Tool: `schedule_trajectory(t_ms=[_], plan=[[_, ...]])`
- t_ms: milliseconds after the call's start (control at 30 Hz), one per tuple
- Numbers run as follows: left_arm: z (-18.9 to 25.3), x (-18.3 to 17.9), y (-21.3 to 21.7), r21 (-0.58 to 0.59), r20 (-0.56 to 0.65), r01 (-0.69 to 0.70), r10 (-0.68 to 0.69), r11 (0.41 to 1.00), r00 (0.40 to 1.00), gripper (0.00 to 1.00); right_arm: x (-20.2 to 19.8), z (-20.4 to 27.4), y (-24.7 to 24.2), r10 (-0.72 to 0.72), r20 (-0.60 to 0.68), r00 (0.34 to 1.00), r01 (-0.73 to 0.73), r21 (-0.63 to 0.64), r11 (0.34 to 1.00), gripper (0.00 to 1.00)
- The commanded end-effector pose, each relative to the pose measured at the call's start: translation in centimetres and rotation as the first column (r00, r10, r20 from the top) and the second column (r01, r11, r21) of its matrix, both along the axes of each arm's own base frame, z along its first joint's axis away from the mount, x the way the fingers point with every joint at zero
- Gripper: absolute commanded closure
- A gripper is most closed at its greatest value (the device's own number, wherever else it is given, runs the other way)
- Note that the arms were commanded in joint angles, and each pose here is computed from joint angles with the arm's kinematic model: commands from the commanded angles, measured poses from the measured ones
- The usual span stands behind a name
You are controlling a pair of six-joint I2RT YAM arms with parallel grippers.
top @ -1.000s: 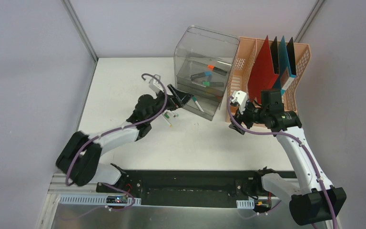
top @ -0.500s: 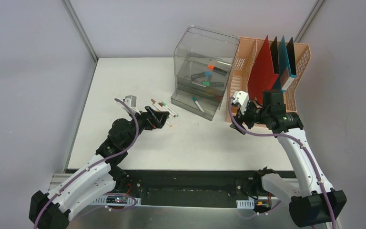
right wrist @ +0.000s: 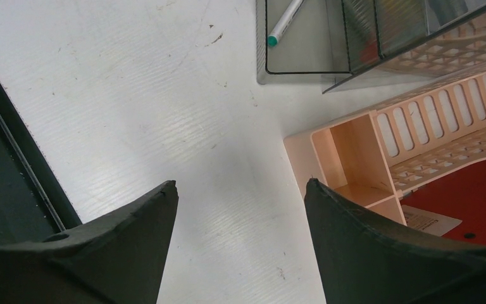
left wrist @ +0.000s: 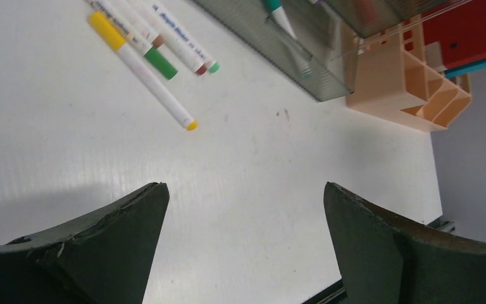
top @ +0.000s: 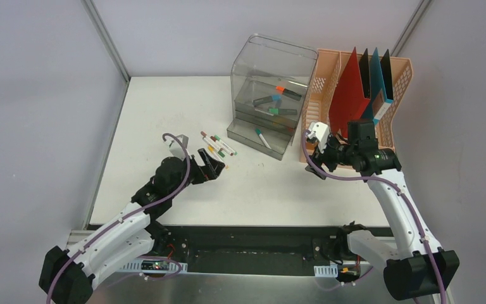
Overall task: Organize the desk
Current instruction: Pick up the stationery from the center of the board.
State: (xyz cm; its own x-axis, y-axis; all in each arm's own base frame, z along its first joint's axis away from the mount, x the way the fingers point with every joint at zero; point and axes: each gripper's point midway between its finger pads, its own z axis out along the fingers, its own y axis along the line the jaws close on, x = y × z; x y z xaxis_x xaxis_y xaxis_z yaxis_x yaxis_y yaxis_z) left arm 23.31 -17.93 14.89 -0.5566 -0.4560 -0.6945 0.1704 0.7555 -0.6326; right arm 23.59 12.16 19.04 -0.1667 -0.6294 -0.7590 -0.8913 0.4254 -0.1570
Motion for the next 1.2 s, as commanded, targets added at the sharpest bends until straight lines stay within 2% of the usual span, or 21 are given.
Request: schedule_trajectory(t_ms=[0,133,367,533,633,900,1167], plan=[[-1.2,0.6,0.5,0.002,-0.109,-0.075,0.075,0.997,0.991,0.03,0.1,0.3,0.3,0.031,0.016,0.999,-0.031,0.013,0.999,0.24],[-2.8,1.5,1.3,0.047,-0.224,-0.187,0.193,0.981,0.955,0.07,0.0,0.4,0.3,0.032,0.021,0.999,-0.033,0.013,0.999,0.24],[-3.9,3.4,1.3,0.236,-0.358,-0.218,0.293,0.947,0.887,0.13,0.0,0.4,0.3,0.035,0.021,0.999,-0.035,0.011,0.999,0.23],[-4.7,4.9,1.9,0.39,-0.425,-0.259,0.423,0.884,0.8,0.19,0.0,0.3,0.2,0.032,0.023,0.999,-0.032,0.008,0.999,0.23],[-5.1,5.6,2.1,0.467,-0.438,-0.247,0.465,0.849,0.769,0.21,0.1,0.3,0.2,0.032,0.025,0.999,-0.032,0.007,0.999,0.23],[-6.0,7.8,0.7,0.509,-0.446,-0.201,0.456,0.837,0.77,0.37,0.1,0.0,0.1,0.032,0.015,0.999,-0.032,0.001,0.999,0.23],[-6.9,8.9,-0.3,0.524,-0.461,-0.164,0.439,0.836,0.771,0.43,0.2,-0.2,0.1,0.032,0.009,0.999,-0.032,-0.002,0.999,0.23]])
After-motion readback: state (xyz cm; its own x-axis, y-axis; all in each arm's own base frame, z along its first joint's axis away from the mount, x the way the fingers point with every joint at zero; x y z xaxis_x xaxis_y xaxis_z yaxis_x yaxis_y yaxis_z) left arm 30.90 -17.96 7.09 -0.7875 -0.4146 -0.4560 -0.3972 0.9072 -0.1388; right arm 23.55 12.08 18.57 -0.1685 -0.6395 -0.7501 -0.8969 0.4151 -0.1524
